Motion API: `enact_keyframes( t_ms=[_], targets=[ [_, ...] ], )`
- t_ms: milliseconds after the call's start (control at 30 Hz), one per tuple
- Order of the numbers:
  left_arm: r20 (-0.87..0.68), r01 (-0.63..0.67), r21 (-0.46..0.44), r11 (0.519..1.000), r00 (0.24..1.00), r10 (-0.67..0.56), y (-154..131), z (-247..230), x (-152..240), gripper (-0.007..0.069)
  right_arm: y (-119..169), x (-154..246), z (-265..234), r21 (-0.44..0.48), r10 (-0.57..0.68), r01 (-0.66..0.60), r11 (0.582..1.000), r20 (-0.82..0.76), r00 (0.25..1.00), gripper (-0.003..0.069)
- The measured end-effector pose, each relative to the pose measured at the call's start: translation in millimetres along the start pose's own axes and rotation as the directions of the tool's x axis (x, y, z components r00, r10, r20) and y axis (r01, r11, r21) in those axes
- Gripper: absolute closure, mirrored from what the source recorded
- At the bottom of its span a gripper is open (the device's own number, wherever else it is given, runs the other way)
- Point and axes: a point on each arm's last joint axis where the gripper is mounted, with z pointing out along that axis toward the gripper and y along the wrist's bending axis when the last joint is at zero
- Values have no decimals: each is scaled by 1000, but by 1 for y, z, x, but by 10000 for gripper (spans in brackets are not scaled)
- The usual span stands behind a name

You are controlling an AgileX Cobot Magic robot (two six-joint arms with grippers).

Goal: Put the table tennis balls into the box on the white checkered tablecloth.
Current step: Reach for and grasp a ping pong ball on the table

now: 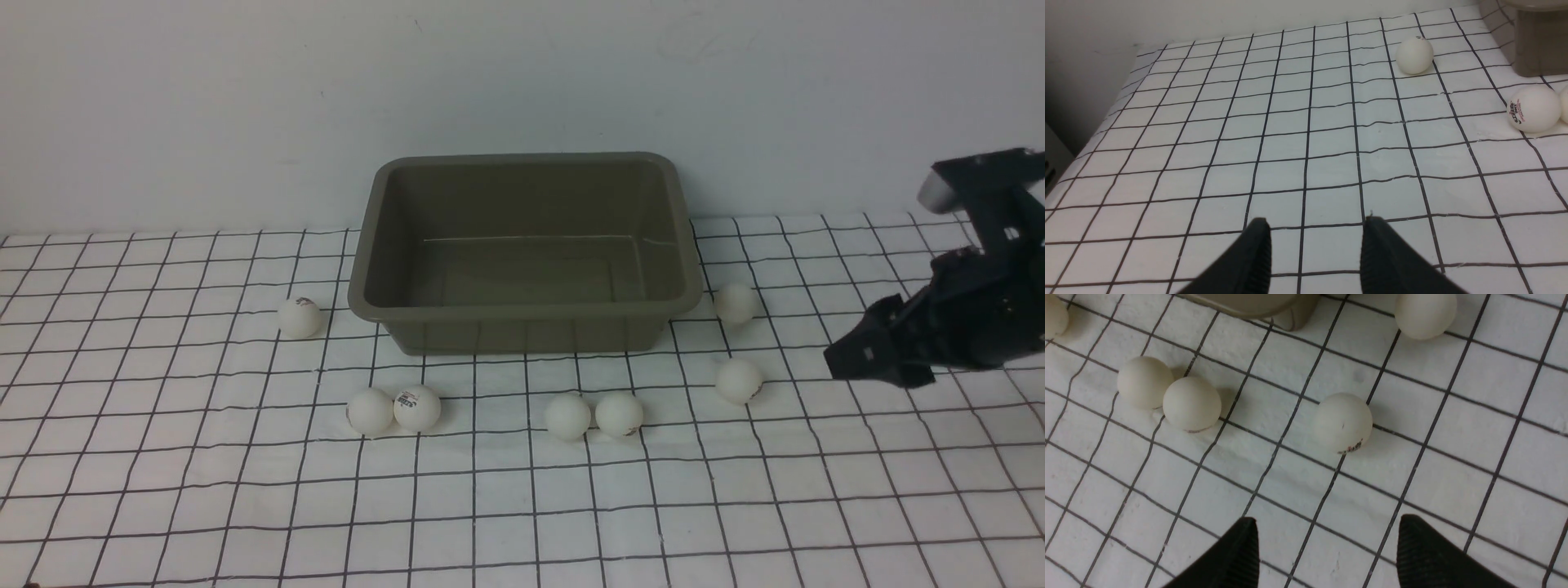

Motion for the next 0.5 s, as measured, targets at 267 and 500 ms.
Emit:
enact_keyframes(
  t_ms=[267,500],
  targets=[
    [0,0,0,1000,1000,0,0,0,0,347,-18,-29,32,-57,-35,33,998,-43,998,190],
    [0,0,0,1000,1000,0,0,0,0,347,-12,-37,64,-104,-196,185,977,-110,974,188]
  ],
)
